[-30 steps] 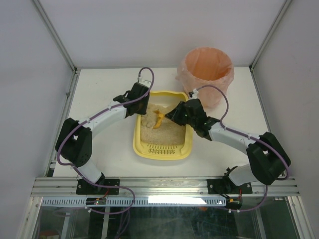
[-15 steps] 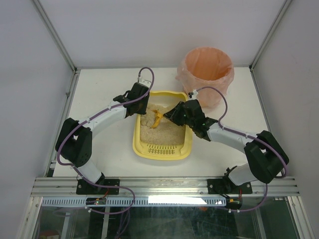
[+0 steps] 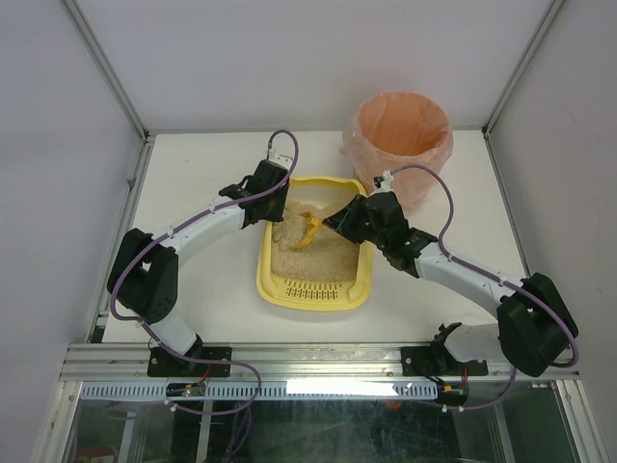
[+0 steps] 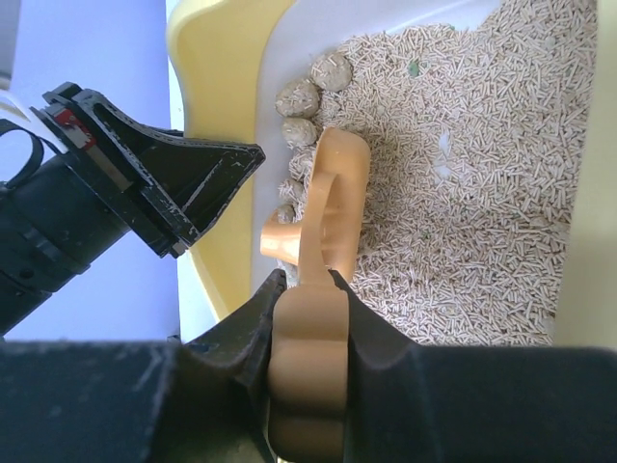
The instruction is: Clean the litter box
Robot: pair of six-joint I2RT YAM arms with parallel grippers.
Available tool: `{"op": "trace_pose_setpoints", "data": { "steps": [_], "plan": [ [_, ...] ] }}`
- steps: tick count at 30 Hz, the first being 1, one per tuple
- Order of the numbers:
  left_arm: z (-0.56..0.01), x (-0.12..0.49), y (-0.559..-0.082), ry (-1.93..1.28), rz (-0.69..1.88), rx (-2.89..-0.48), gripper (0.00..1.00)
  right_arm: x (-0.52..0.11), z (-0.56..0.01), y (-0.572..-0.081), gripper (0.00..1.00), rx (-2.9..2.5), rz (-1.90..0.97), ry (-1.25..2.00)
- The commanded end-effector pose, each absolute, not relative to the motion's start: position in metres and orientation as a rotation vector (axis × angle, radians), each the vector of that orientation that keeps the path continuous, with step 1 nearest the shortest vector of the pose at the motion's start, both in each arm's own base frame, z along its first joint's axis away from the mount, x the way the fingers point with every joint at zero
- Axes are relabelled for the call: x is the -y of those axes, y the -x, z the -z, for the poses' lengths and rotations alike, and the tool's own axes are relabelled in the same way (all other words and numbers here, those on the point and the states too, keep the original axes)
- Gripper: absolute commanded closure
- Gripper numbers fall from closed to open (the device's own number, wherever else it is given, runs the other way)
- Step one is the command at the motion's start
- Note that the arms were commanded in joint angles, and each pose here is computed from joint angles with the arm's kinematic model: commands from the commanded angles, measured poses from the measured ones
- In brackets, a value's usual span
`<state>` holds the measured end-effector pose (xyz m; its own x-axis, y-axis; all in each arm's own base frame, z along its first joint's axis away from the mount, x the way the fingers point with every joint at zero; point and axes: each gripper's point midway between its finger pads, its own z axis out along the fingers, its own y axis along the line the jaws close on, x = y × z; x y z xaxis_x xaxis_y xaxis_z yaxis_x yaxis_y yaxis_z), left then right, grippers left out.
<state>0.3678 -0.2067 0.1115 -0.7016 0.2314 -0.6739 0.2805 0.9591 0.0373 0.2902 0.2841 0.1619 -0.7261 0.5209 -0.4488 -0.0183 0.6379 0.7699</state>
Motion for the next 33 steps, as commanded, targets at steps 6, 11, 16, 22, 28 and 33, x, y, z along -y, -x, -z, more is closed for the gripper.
{"op": "trace_pose_setpoints", "data": {
  "steps": [6, 11, 16, 22, 28, 33],
  "plan": [
    [-0.117, 0.232, -0.362, -0.45, 0.22, -2.362, 1.0, -0.276, -0.215, -0.291, 1.0, -2.037, -1.108, -0.333],
    [-0.117, 0.233, -0.363, -0.45, 0.223, -2.362, 1.0, -0.264, -0.217, -0.282, 1.0, -2.023, -1.101, -0.315],
    [-0.117, 0.233, -0.363, -0.45, 0.221, -2.363, 1.0, -0.252, -0.223, -0.268, 1.0, -1.971, -1.144, -0.299],
    [-0.117, 0.233, -0.363, -0.451, 0.22, -2.362, 1.0, -0.227, -0.233, -0.251, 1.0, -1.802, -1.278, -0.36],
    [-0.118, 0.232, -0.362, -0.448, 0.22, -2.36, 1.0, -0.189, -0.242, -0.244, 1.0, -1.627, -1.341, -0.465],
    [-0.117, 0.235, -0.362, -0.454, 0.235, -2.365, 1.0, -0.19, -0.243, -0.238, 1.0, -1.621, -1.42, -0.458]
  ]
}}
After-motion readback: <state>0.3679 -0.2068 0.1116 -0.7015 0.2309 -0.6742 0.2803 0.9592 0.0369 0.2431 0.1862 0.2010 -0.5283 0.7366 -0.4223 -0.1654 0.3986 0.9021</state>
